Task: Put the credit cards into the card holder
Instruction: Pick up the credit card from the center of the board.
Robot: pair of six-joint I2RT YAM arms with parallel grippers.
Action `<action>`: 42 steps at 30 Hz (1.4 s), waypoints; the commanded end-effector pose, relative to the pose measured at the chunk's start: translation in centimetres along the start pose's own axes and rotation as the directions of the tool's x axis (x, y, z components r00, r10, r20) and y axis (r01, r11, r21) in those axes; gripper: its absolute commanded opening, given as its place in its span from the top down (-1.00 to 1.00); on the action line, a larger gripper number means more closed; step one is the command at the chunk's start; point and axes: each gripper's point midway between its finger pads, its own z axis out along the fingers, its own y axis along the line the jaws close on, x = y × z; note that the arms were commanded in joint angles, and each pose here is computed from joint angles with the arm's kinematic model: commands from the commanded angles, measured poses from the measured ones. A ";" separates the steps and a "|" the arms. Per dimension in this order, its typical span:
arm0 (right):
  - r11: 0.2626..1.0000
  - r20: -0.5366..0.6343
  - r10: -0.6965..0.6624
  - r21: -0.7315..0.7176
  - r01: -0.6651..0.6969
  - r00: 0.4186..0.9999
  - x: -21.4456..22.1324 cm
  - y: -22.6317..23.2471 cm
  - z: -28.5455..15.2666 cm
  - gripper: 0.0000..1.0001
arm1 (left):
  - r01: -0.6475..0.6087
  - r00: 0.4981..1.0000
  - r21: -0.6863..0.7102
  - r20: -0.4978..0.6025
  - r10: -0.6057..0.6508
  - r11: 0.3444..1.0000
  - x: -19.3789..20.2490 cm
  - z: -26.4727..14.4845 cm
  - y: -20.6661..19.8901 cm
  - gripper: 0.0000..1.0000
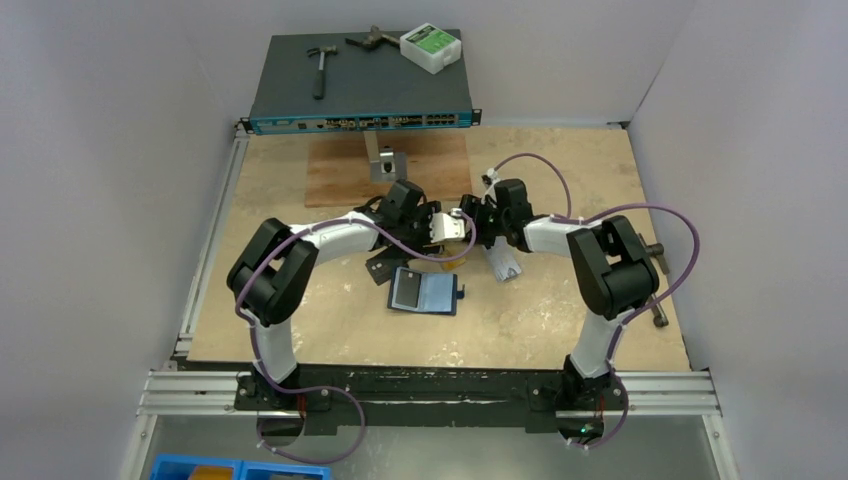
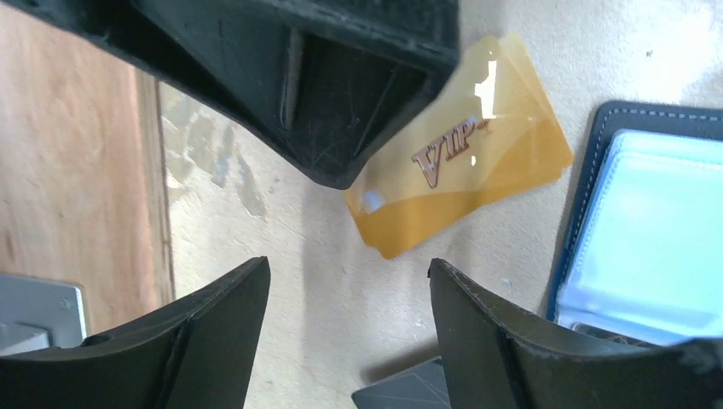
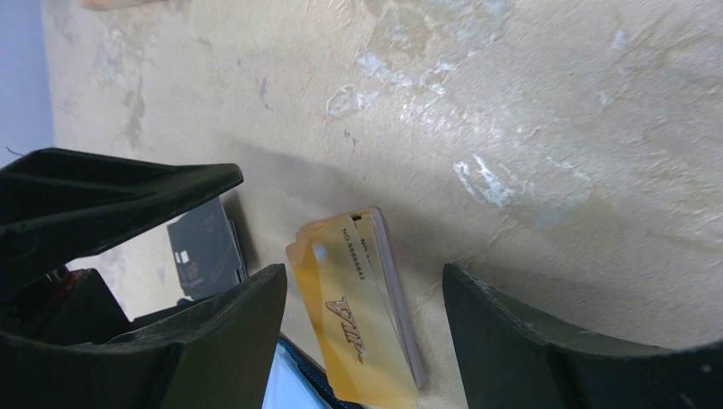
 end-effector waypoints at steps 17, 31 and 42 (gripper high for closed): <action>0.989 -0.142 0.074 -0.117 -0.091 0.987 3.7 -2.3 -1.0 -0.32 | -0.208 0.968 0.078 0.160 0.194 0.975 -5.8 1.5 0.3 -0.39; 0.980 -0.156 0.106 -0.150 -0.130 0.982 4.1 -2.8 -1.3 -0.19 | -0.333 0.941 0.056 0.081 0.328 0.941 -4.4 4.2 1.3 -0.40; 0.981 -0.156 0.129 -0.124 -0.149 0.979 4.4 -3.4 -0.9 -0.05 | -0.295 0.954 -0.045 0.038 0.297 0.954 -4.5 5.1 3.8 -0.38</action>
